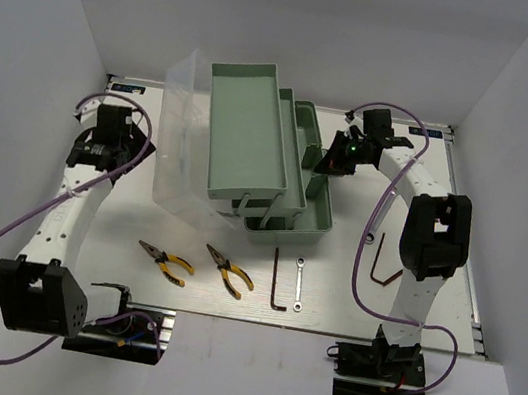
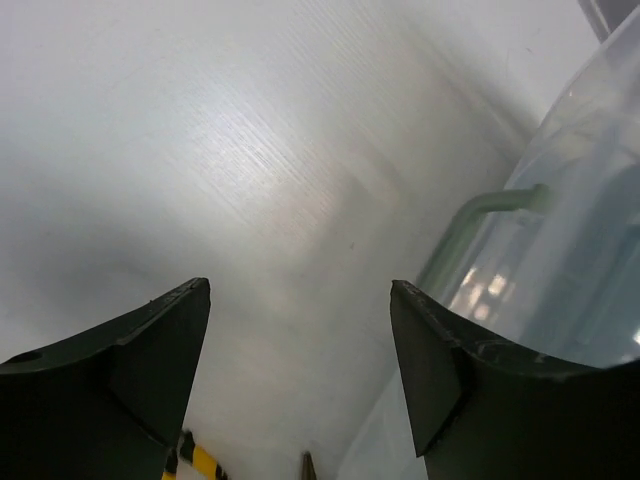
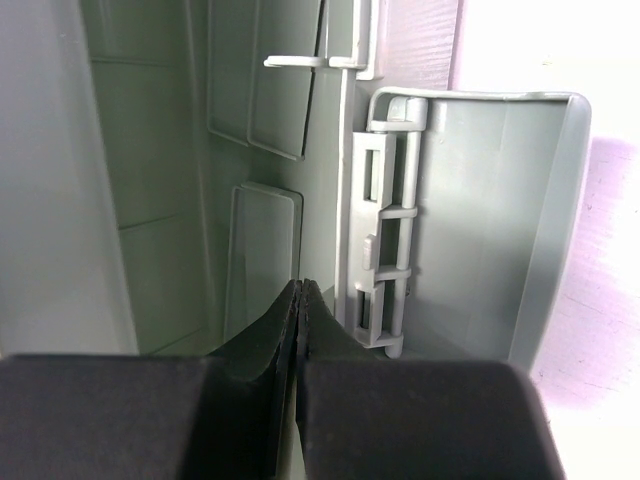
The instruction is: Sort the tools into containers
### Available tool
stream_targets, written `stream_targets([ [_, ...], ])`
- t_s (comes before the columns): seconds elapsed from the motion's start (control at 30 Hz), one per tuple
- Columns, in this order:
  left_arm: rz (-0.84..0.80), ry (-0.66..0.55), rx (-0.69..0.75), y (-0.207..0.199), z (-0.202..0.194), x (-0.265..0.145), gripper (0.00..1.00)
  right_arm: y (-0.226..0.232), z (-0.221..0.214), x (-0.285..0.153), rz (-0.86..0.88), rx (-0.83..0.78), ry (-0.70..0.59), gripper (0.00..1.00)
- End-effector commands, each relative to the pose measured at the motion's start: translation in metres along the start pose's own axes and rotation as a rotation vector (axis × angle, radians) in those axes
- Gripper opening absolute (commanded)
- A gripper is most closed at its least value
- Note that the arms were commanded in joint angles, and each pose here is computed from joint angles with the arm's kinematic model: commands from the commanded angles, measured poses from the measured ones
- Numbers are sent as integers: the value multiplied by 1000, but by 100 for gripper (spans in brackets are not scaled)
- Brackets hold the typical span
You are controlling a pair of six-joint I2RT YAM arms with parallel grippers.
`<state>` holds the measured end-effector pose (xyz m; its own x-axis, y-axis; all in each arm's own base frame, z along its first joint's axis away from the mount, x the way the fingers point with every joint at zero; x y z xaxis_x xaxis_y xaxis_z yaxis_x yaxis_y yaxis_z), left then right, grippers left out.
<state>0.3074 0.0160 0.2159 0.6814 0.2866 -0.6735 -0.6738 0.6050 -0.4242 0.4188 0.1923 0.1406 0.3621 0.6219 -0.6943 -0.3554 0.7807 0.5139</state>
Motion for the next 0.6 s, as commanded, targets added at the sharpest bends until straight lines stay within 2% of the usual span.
stream_targets([
  [0.0, 136, -60, -61, 14, 24, -41, 84, -23, -36, -1, -101, 45, 124, 0],
  [0.07, 182, -74, -59, 20, 29, -50, 85, -25, -35, -1, -102, 49, 122, 0],
  [0.17, 160, -104, -60, 22, 37, -69, 87, -23, -35, 0, -98, 50, 121, 0],
  [0.33, 55, -158, -38, 21, 47, -98, 89, -19, -31, -1, -70, 35, 111, 0],
  [0.43, -74, -102, 43, 7, 39, -100, 89, -2, -21, -9, 42, -34, 73, 1],
  [0.47, -116, -97, 63, 3, 35, -100, 87, 8, -20, -12, 94, -54, 67, 5],
  [0.5, -159, -91, 144, 1, 32, -99, 84, 15, -15, -20, 117, -79, 44, 17],
  [0.57, -223, -58, 177, -1, 21, -94, 80, 31, -4, -39, 153, -174, -15, 26],
])
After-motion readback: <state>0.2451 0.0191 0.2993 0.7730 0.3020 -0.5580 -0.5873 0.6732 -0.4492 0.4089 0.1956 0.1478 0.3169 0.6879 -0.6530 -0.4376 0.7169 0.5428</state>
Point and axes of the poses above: each gripper's point midway between its finger pads, its own x axis out along the fingers, its own y axis along the line the jaws close on, z = x × y, the point moved 4 cm from there along -x, back along the fingers, and after that the axes turned 8 degrees about -x, right-handed, at the moved point
